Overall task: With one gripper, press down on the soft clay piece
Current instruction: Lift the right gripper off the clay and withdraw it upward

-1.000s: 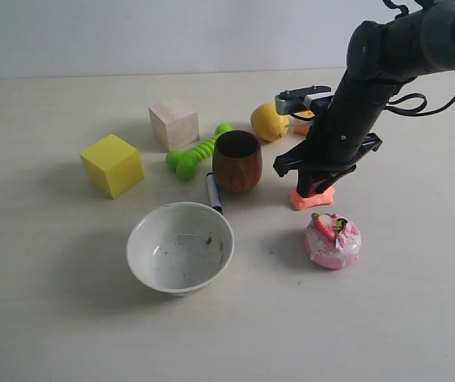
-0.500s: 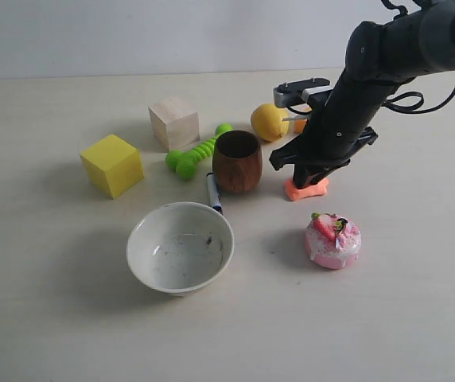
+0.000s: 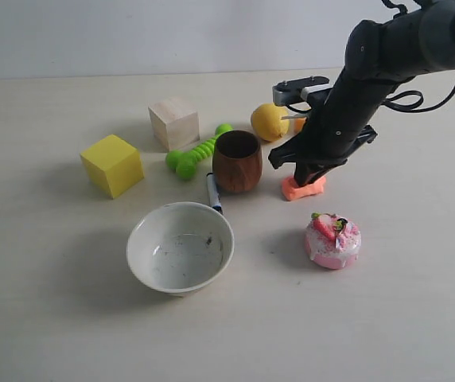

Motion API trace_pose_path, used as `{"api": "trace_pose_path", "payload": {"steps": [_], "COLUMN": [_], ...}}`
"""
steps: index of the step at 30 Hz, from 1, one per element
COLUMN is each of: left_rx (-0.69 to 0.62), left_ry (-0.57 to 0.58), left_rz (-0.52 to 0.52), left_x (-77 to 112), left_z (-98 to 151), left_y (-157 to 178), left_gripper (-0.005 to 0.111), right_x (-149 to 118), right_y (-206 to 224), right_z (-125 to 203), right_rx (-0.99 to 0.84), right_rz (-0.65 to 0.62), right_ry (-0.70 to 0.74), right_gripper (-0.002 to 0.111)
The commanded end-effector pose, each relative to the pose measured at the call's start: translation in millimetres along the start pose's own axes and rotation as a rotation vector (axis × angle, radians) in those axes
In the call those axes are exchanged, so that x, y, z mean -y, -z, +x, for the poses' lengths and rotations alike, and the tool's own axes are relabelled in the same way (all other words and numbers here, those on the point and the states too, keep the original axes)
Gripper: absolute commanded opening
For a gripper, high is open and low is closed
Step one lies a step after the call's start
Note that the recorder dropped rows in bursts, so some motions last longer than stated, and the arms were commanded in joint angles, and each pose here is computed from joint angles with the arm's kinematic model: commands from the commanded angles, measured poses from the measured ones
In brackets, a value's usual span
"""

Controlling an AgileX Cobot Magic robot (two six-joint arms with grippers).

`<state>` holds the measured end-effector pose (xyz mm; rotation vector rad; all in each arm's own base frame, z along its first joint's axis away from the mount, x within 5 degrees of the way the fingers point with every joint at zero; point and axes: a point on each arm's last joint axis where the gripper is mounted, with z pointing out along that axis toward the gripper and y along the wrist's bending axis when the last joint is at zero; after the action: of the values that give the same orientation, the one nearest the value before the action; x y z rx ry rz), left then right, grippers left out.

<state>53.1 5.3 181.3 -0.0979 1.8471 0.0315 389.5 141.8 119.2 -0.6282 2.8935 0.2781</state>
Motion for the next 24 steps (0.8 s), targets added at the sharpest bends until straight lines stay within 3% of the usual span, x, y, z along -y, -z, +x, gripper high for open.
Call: {"api": "trace_pose_path", "payload": {"steps": [1,9,19,24], "left_rx": [0.012,0.012,0.012,0.012], "left_ry": [0.004,0.004,0.004,0.004], "left_rz": [0.0,0.0,0.0,0.0], "left_x": [0.0,0.0,0.0,0.0], "left_z": [0,0,0,0], "left_y": [0,0,0,0], "left_gripper": [0.0,0.0,0.0,0.0], "right_x": [-3,-4,-4,-7], "right_y": [14,17,18,46], "right_z": [-4,-3,-3,-9], "right_rx": [0.046,0.041,0.044,0.135], "right_rz": [0.003,0.0,0.001,0.014], "right_ry": [0.007,0.008,0.009,0.02], "right_gripper": [0.013,0.006,0.007,0.005]}}
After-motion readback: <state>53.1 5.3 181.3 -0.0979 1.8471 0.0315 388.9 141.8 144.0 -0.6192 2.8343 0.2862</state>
